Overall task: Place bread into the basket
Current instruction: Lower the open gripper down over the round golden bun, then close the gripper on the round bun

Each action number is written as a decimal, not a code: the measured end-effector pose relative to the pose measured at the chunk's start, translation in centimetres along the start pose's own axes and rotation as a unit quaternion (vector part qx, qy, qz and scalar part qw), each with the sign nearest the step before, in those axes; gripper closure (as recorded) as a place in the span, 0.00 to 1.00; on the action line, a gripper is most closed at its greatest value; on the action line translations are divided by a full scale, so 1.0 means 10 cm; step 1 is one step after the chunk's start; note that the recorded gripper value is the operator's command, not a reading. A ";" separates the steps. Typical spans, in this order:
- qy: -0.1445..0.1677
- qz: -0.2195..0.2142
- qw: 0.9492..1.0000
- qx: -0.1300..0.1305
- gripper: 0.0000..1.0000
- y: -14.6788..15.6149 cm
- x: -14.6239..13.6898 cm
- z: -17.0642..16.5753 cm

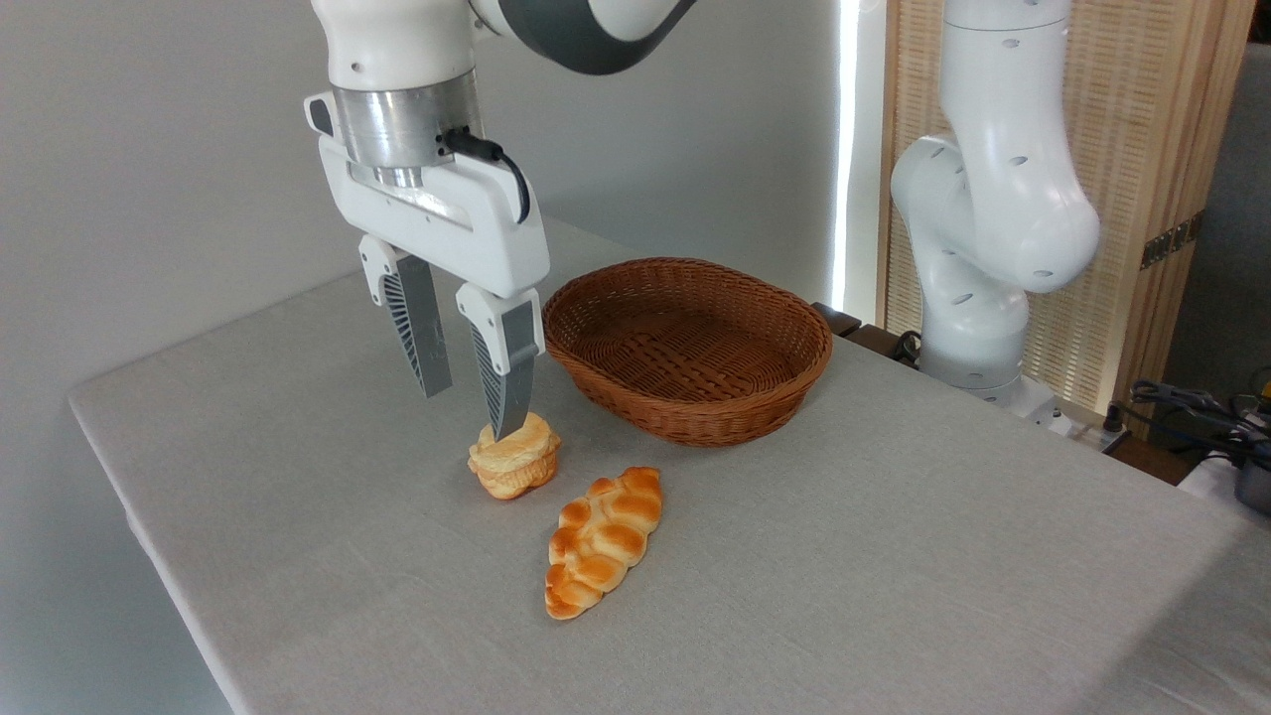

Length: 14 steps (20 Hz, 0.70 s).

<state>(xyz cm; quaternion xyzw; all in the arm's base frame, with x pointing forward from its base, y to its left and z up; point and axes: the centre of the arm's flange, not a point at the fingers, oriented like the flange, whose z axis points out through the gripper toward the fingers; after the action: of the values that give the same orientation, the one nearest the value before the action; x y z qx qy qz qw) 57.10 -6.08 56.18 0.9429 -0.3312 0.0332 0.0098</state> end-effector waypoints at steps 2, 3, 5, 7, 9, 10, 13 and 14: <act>0.002 0.005 1.000 -0.006 0.00 0.08 0.04 0.14; 0.007 0.008 1.000 -0.010 0.00 0.13 0.07 0.21; 0.019 0.011 1.000 -0.019 0.00 0.23 0.13 0.34; 0.019 0.016 0.999 -0.026 0.00 0.32 0.17 0.42; 0.015 0.023 0.999 -0.035 0.00 0.43 0.20 0.49; 0.011 0.028 0.999 -0.039 0.00 0.50 0.21 0.55; -0.007 0.045 0.998 -0.049 0.00 0.72 0.24 0.76; -0.012 0.050 0.997 -0.052 0.00 0.79 0.24 0.84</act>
<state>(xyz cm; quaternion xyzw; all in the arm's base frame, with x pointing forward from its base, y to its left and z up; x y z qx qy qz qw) 54.51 -14.11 47.94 0.9235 -0.3798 0.0055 0.0531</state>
